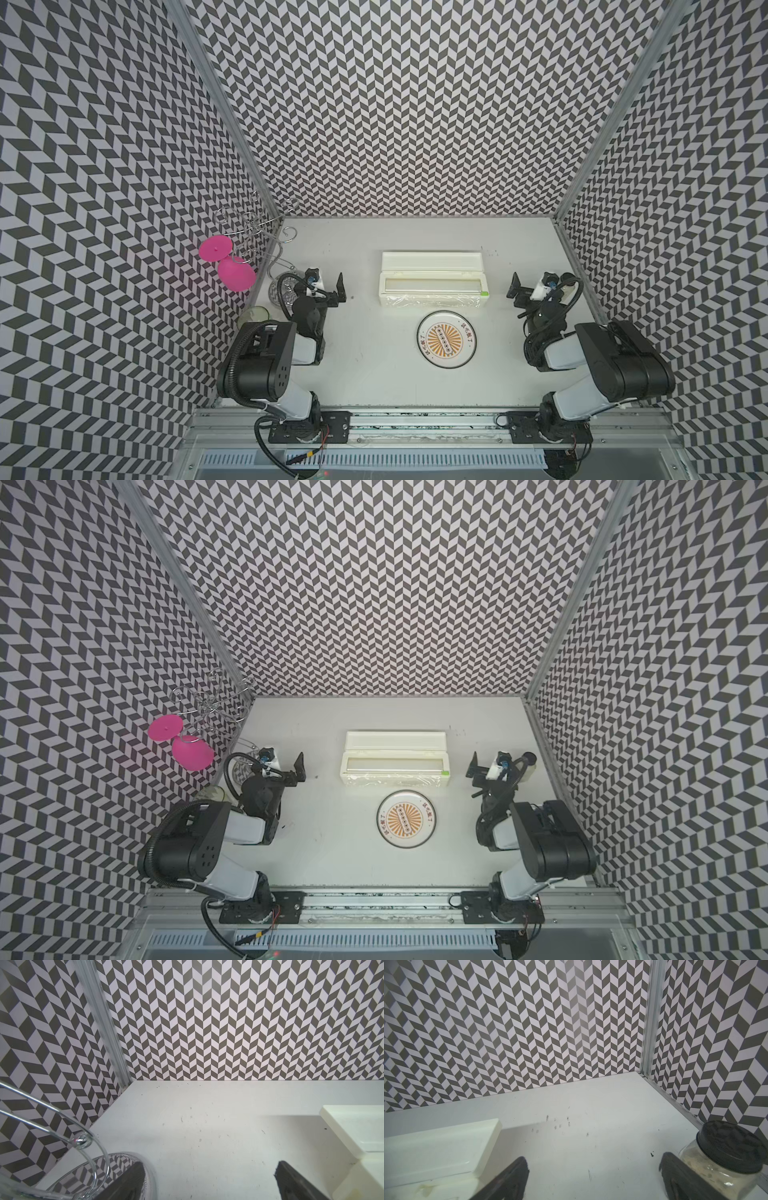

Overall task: Wrap the plate with plastic wrap
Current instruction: Move the plastic wrap cutting box to the center of the board.

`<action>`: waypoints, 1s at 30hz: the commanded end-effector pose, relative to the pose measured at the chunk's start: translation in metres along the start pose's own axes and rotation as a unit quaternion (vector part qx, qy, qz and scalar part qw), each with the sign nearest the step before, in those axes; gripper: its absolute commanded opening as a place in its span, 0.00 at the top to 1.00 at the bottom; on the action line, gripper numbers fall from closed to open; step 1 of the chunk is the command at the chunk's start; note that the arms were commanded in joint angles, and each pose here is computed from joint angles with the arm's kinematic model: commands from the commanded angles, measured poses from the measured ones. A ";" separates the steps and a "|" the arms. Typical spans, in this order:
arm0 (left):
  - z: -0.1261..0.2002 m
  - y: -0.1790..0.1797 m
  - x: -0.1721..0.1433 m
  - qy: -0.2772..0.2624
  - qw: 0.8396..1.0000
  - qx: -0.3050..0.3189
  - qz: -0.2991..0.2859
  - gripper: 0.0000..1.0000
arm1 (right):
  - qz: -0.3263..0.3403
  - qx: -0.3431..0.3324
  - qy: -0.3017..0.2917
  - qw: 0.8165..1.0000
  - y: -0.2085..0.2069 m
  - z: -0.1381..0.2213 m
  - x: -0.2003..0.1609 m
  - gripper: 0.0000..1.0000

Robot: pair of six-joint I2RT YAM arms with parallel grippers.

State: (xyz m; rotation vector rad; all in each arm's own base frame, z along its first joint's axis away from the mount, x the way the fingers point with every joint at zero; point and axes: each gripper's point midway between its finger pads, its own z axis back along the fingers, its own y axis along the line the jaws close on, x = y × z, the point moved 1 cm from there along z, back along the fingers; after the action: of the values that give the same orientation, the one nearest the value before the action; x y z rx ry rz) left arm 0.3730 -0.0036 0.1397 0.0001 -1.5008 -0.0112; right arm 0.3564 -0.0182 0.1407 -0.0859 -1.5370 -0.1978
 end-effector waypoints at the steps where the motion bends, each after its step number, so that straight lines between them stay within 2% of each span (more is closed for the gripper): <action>1: -0.003 0.002 0.007 -0.010 1.000 -0.005 0.003 0.00 | -0.007 0.000 -0.029 1.000 0.001 -0.001 0.013 0.01; 24: 0.003 0.005 0.010 -0.024 0.999 -0.039 0.014 0.00 | -0.007 0.000 -0.031 0.999 0.001 -0.001 0.015 0.01; 28: 0.007 0.001 0.027 -0.030 0.999 -0.012 -0.001 0.00 | 0.005 0.011 -0.026 1.000 0.009 0.004 0.034 0.01; 30: 0.011 0.000 0.037 -0.023 1.000 0.008 -0.002 0.00 | -0.052 -0.023 -0.011 0.998 0.005 -0.001 0.053 0.01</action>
State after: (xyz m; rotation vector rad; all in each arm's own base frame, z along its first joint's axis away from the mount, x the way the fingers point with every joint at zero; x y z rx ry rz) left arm 0.3673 -0.0056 0.1581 -0.0439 -1.5301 -0.0364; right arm 0.3545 -0.0142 0.1579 -0.0784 -1.5253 -0.1992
